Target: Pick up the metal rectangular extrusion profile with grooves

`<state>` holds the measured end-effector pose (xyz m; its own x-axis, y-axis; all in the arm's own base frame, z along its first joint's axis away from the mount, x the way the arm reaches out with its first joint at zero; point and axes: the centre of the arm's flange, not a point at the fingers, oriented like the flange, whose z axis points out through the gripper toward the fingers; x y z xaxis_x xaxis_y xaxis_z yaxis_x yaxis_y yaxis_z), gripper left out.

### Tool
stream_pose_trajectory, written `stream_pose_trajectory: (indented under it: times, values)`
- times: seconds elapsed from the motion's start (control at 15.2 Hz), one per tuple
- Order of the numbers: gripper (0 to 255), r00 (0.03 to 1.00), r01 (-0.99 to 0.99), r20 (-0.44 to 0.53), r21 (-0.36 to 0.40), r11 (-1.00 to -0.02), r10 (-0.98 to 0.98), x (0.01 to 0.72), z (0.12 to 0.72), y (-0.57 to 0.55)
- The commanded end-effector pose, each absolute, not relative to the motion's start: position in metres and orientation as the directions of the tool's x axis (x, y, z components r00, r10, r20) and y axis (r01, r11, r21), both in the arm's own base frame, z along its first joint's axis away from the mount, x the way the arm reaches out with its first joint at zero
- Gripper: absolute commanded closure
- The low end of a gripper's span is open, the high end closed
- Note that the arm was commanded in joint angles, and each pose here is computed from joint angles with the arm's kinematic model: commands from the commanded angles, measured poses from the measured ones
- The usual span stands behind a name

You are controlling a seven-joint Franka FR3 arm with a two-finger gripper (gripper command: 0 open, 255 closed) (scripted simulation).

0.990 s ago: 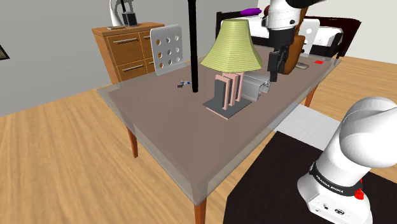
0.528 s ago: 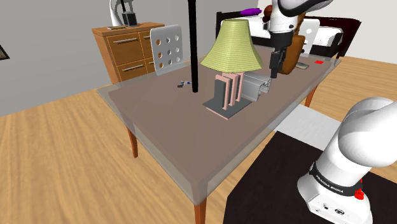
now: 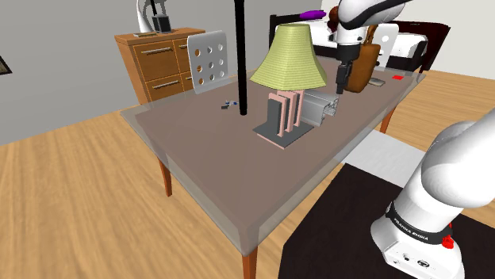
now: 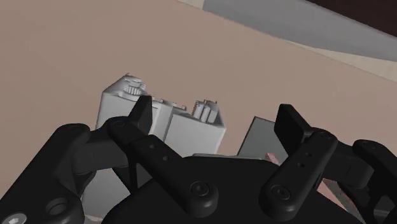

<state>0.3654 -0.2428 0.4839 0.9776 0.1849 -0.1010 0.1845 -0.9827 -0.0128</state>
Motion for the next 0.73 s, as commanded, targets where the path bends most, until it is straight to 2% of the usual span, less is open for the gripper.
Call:
stream_pose_trajectory:
  times: [0.0, 0.33, 0.66]
  values:
    - [0, 0.975, 0.199, -0.094, -0.018, -0.98, 0.2, 0.374, 0.477, -0.268]
    - [0, 0.97, 0.23, -0.078, -0.032, -0.973, 0.232, 0.397, 0.459, -0.325]
    - [0, 0.97, 0.23, -0.078, -0.032, -0.973, 0.232, 0.397, 0.432, -0.325]
